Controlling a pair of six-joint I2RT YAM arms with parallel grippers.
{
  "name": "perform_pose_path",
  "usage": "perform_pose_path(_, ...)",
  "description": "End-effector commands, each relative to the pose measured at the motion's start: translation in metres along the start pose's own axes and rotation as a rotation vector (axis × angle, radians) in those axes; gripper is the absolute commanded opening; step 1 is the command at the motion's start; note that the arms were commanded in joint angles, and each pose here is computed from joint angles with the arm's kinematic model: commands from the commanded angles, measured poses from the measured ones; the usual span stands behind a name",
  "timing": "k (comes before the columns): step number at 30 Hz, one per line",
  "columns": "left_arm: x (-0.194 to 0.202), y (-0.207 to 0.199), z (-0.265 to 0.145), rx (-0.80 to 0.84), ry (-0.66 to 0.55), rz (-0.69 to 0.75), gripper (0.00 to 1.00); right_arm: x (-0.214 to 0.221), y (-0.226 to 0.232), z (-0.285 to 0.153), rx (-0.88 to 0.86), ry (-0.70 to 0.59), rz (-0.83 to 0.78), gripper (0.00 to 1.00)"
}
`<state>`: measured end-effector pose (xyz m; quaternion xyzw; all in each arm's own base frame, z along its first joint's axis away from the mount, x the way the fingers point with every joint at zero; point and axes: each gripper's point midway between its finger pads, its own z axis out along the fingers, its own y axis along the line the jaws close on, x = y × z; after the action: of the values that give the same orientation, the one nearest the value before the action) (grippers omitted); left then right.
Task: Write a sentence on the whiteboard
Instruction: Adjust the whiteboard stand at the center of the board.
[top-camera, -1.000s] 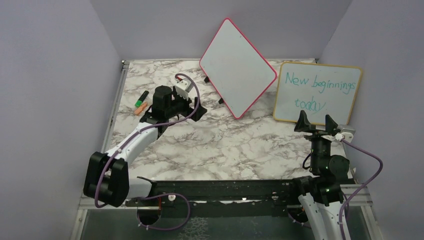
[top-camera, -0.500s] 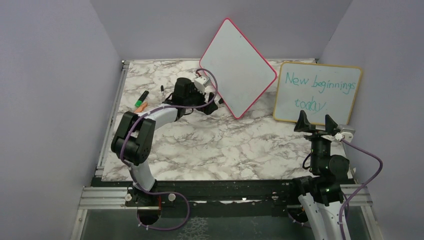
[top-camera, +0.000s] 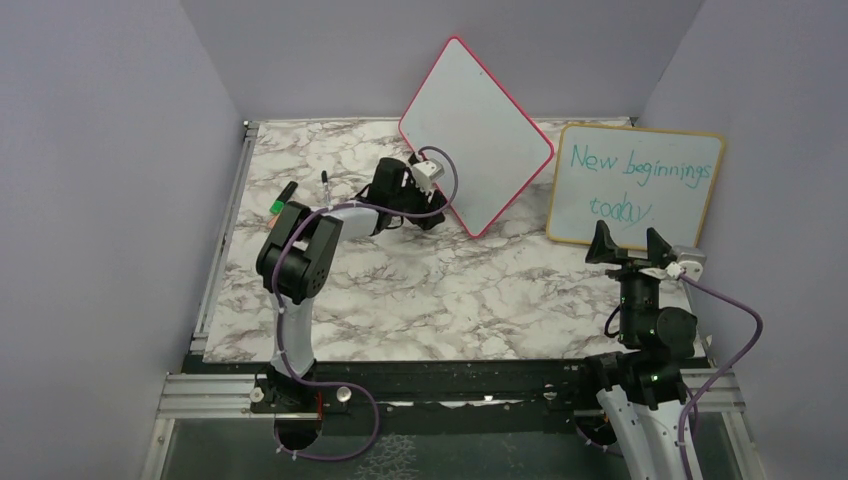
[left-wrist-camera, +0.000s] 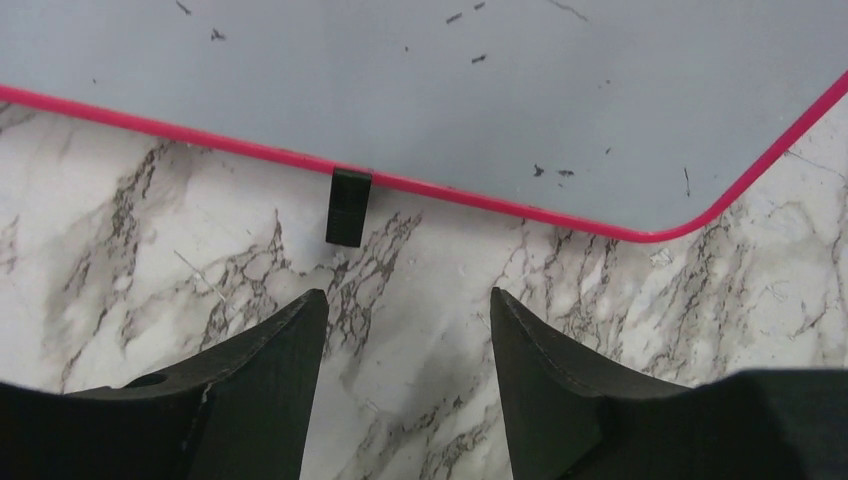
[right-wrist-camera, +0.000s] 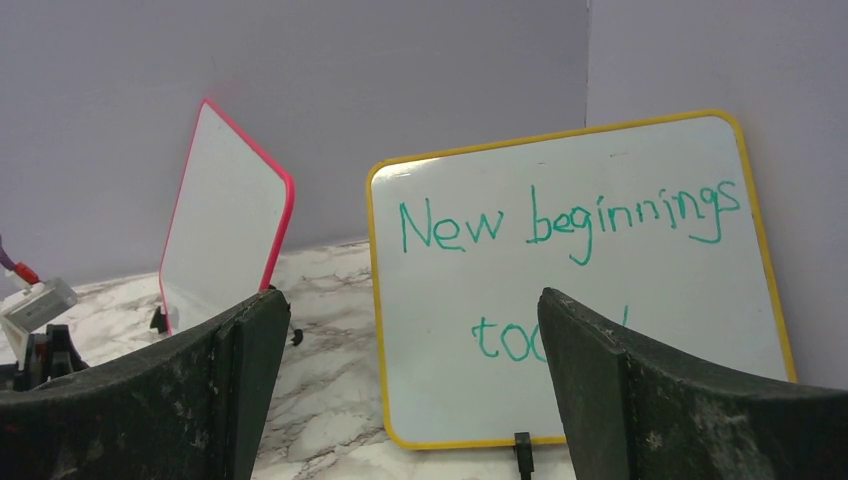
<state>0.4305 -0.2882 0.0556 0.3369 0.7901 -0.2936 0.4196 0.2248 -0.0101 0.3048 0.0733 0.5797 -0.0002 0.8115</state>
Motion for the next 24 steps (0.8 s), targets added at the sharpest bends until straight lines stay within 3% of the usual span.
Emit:
perform_pose_path(1,-0.019,0.009,0.015,-0.01,-0.049,0.066,0.6,0.0,0.006,0.001,-0.031,0.002,0.004,1.0)
perform_pose_path(10,-0.016,0.02,0.039,-0.014,-0.023,0.086,0.52,0.003,0.007,0.002,-0.034,0.008,-0.002,1.0)
perform_pose_path(24,-0.009,0.017,0.051,-0.015,0.0,0.111,0.19,0.004,0.007,0.003,-0.034,0.009,-0.005,1.0)
